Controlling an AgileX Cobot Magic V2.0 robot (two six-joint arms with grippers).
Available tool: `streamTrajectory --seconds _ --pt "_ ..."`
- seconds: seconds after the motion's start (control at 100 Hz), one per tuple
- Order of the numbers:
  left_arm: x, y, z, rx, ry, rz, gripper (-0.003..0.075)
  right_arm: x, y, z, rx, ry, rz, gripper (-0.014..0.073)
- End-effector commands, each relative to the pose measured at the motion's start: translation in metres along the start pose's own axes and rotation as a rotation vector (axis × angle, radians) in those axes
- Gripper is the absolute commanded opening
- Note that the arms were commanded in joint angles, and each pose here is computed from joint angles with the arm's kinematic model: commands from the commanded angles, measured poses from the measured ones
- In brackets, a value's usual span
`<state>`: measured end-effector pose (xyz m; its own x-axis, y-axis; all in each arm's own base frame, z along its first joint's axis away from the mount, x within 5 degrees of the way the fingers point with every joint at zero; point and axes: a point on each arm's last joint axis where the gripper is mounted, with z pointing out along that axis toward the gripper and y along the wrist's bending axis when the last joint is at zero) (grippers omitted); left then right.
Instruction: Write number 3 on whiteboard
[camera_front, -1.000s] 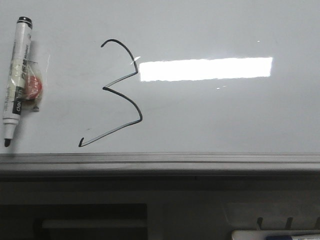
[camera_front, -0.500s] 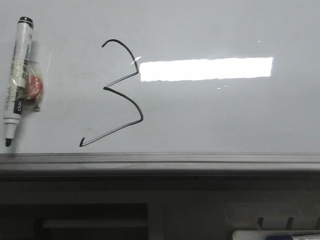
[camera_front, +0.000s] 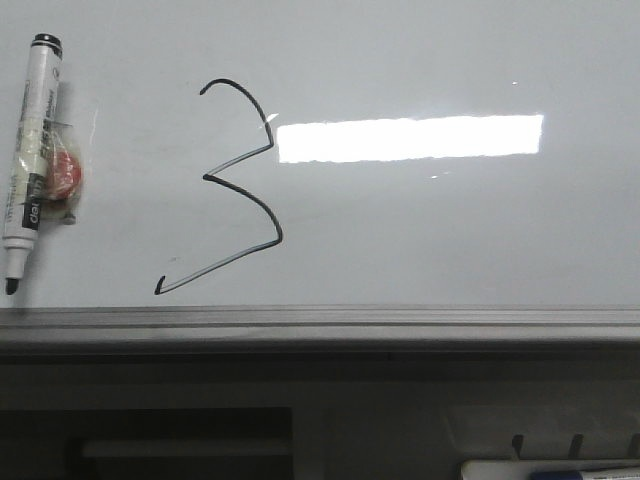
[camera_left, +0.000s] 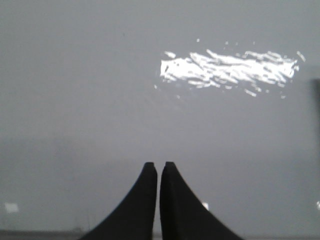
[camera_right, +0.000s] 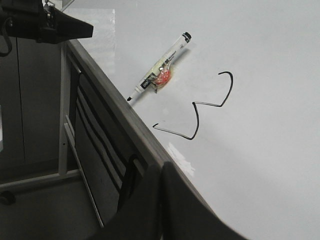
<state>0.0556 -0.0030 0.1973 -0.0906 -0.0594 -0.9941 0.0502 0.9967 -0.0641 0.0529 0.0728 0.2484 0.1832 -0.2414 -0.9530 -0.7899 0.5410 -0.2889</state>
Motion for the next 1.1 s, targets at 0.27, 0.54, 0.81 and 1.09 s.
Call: streamTrajectory --seconds 0.27,0.54,0.81,1.09 --pt "0.013 0.001 -0.002 -0.01 0.102 -0.013 -0.002 -0.015 -0.006 -0.001 0.039 -0.09 -0.002 -0.0043" --pt "0.013 0.001 -0.001 -0.01 0.102 -0.013 -0.002 -0.015 -0.006 -0.001 0.039 -0.09 -0.002 -0.0043" --pt "0.013 0.001 -0.001 -0.01 0.102 -0.013 -0.002 -0.015 -0.006 -0.001 0.039 -0.09 -0.002 -0.0043" --pt "0.013 0.001 -0.001 -0.01 0.102 -0.013 -0.002 -0.015 -0.006 -0.001 0.039 -0.09 -0.002 -0.0043"
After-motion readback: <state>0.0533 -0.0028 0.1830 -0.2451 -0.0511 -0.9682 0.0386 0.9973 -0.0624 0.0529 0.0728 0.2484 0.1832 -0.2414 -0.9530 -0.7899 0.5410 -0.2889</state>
